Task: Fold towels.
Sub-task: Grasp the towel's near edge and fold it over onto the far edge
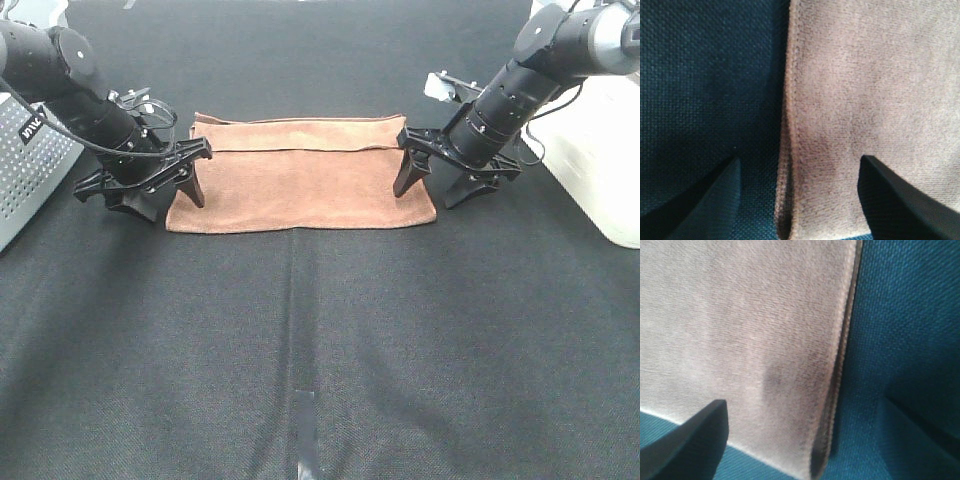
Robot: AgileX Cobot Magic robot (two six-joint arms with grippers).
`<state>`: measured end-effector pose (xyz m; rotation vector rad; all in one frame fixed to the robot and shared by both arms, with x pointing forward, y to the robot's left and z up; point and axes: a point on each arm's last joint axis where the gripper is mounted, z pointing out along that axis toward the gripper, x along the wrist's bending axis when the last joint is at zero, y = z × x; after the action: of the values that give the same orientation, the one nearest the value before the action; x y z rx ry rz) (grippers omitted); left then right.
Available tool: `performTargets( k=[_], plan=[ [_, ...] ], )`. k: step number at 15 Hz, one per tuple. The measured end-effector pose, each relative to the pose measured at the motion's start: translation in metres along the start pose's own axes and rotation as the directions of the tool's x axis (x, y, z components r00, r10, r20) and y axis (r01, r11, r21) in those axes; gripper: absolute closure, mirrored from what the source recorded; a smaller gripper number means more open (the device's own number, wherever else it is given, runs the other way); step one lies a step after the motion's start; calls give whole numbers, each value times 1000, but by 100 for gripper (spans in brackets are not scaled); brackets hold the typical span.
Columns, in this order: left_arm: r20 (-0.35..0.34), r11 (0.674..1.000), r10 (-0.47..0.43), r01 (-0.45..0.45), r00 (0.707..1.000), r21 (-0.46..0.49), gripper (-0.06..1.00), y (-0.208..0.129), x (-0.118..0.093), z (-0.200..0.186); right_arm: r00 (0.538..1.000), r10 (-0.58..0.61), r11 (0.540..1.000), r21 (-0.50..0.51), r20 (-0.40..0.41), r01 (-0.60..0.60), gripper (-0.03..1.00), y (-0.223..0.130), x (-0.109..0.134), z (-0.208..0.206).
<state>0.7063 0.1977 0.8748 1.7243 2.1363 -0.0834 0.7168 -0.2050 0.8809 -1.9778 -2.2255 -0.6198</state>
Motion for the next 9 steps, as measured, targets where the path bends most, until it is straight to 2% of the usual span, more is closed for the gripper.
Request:
performTargets(
  k=[2,3,4,6,7,9],
  plan=[
    [27,1000,3,-3,1000,0,32,0,-2,2,1000,9,1000,3,-7,-9,26,0,-1,3],
    [48,1000,9,-9,999,6,38,-1,-3,4,999,24,1000,1,-21,-24,34,0,-1,6],
    [68,1000,14,-14,998,10,52,-1,-5,6,998,41,999,3,-40,-41,47,0,-1,9],
    [73,1000,18,-19,997,17,86,-3,-5,10,996,61,998,14,-57,-60,79,-2,-1,15],
    [67,999,28,-29,997,18,93,-3,-4,10,996,64,998,18,-59,-63,93,-3,-1,16],
    [38,997,68,-69,997,27,94,-4,-3,7,996,64,998,25,-63,-63,97,-3,-1,15]
  ],
)
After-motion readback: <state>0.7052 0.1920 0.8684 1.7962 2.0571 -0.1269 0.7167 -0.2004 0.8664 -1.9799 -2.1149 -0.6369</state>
